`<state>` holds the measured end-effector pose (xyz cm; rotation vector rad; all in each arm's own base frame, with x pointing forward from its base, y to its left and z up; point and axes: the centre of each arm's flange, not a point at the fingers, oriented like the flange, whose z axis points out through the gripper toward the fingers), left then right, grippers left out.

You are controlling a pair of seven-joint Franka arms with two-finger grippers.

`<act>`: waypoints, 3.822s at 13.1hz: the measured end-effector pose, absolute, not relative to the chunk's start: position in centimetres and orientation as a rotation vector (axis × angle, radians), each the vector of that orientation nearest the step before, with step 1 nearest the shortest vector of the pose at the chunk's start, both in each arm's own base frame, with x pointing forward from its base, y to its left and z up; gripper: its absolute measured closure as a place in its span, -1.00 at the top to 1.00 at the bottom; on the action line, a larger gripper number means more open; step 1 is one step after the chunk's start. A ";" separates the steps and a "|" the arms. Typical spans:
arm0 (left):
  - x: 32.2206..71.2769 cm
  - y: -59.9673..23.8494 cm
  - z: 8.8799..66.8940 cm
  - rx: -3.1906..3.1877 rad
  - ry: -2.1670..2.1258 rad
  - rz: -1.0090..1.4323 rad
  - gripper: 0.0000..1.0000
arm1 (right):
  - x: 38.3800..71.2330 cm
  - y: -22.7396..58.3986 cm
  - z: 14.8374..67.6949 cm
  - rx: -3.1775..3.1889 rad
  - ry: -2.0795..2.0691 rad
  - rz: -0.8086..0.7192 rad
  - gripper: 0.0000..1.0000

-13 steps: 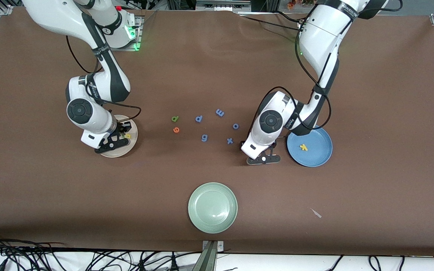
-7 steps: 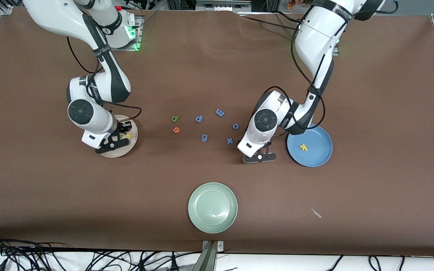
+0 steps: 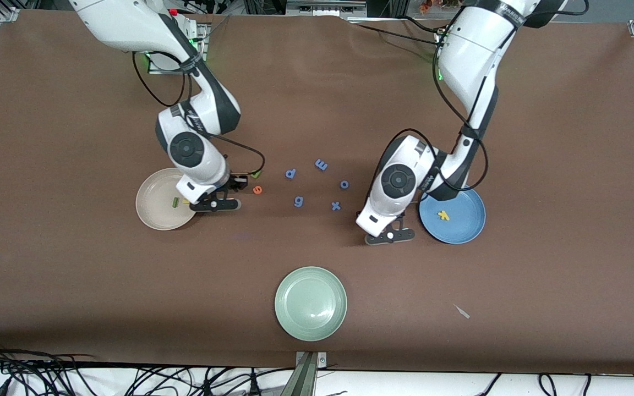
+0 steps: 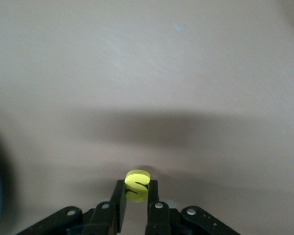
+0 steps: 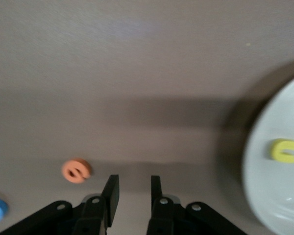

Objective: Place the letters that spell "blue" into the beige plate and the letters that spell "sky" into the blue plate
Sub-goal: 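Drop the l on the cream plate while the left gripper carries s to blue, then carry the orange e to the cream plate while the left grasps teal y, then grasp the green p with the right gripper while the left carries y to blue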

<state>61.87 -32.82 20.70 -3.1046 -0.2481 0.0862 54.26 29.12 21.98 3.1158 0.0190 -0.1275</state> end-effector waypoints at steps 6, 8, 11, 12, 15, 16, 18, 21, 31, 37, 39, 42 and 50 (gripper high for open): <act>64.2 -22.3 24.7 -3.003 -0.078 0.294 -0.58 | 53.9 32.8 20.2 3.156 -0.110 -0.012 -0.32; 64.0 -20.1 23.8 -2.983 -0.061 0.368 -0.58 | 53.5 33.4 19.5 3.152 -0.121 -0.009 -0.32; 62.8 -18.3 21.6 -2.959 -0.053 0.452 -0.58 | 53.4 33.7 19.2 3.154 -0.125 -0.008 -0.28; 62.4 -17.7 20.9 -2.953 -0.051 0.477 -0.58 | 53.4 33.7 19.2 3.153 -0.126 -0.008 -0.19; 61.6 -16.7 19.5 -2.939 -0.045 0.528 -0.58 | 53.3 33.7 19.0 3.151 -0.123 -0.011 0.07; 61.4 -16.6 19.2 -2.936 -0.044 0.537 -0.58 | 53.2 33.7 18.9 3.150 -0.122 -0.015 0.07; 61.1 -16.6 18.8 -2.931 -0.041 0.549 -0.50 | 53.0 33.7 18.4 3.147 -0.120 -0.026 0.10; 61.2 -16.3 18.7 -2.931 -0.050 0.553 0.10 | 52.8 33.6 17.8 3.144 -0.117 -0.037 0.07; 60.6 -24.1 23.7 -2.972 -0.643 0.443 1.00 | 54.2 32.0 19.5 3.111 -0.003 -0.014 -0.41; 57.5 -29.1 19.2 -2.931 -1.140 0.248 1.00 | 58.5 20.7 23.9 2.961 0.345 -0.099 -0.41; 56.1 -28.8 17.3 -2.944 -1.174 0.215 0.98 | 58.6 18.5 23.3 2.937 0.407 -0.130 -0.41; 55.4 -29.1 16.8 -2.946 -1.189 0.211 0.42 | 58.4 17.7 22.7 2.927 0.427 -0.153 -0.36; 55.5 -29.2 17.4 -2.951 -1.190 0.204 -0.51 | 55.5 25.1 22.6 2.996 0.070 -0.128 0.50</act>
